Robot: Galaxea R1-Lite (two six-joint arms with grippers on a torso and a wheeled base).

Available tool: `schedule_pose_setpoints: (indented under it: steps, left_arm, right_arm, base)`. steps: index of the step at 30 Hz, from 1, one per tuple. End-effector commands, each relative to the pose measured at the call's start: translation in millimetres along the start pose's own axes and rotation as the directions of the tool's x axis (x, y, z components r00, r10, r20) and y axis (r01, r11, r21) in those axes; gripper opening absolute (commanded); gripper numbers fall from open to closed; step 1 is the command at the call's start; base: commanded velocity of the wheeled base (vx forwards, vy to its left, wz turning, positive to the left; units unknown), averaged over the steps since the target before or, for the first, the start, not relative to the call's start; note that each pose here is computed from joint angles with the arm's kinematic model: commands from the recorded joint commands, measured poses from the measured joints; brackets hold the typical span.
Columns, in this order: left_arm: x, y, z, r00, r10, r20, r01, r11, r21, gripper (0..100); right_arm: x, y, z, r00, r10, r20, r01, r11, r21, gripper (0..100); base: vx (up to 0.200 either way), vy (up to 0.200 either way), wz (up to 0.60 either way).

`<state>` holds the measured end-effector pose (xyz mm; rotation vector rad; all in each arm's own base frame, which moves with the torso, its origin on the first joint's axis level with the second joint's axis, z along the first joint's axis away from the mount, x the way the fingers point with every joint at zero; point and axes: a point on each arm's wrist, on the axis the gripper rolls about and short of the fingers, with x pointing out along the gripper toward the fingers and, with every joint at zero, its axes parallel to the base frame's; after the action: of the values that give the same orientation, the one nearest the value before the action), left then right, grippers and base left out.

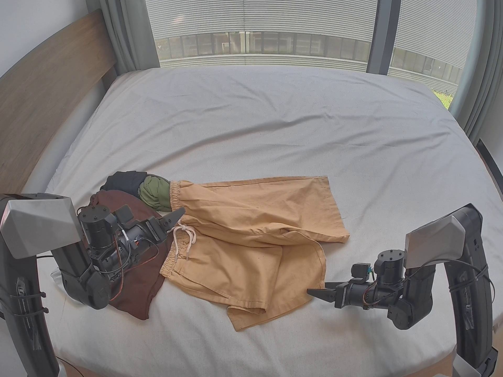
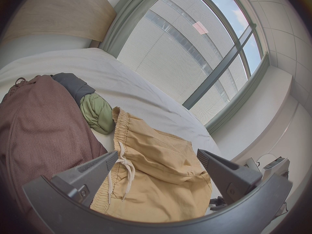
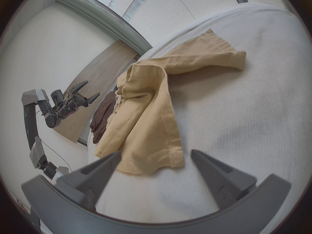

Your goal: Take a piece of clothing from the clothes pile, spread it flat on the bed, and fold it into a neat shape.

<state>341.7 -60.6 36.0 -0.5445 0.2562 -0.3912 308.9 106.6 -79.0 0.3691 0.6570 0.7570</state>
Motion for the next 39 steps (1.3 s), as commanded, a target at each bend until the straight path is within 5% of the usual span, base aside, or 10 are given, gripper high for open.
schedule_pose_setpoints:
  steps: [1, 39]
  left_arm:
    - [0.1, -0.3, -0.1, 1.0, -0.001, 0.0, 0.001, 1.0, 0.0, 100]
    - [0.4, 0.6, -1.3, 1.0, 0.001, -0.004, -0.001, 1.0, -0.003, 100]
  right_arm:
    - [0.6, -1.2, -2.0, 1.0, 0.001, -0.006, -0.001, 1.0, 0.004, 0]
    - [-47.3, -46.4, 65.2, 0.975, -0.154, 0.16, 0.146, 0.988, 0.059, 0]
  base:
    - [0.0, 0.0, 0.0]
    - [0.0, 0.0, 0.0]
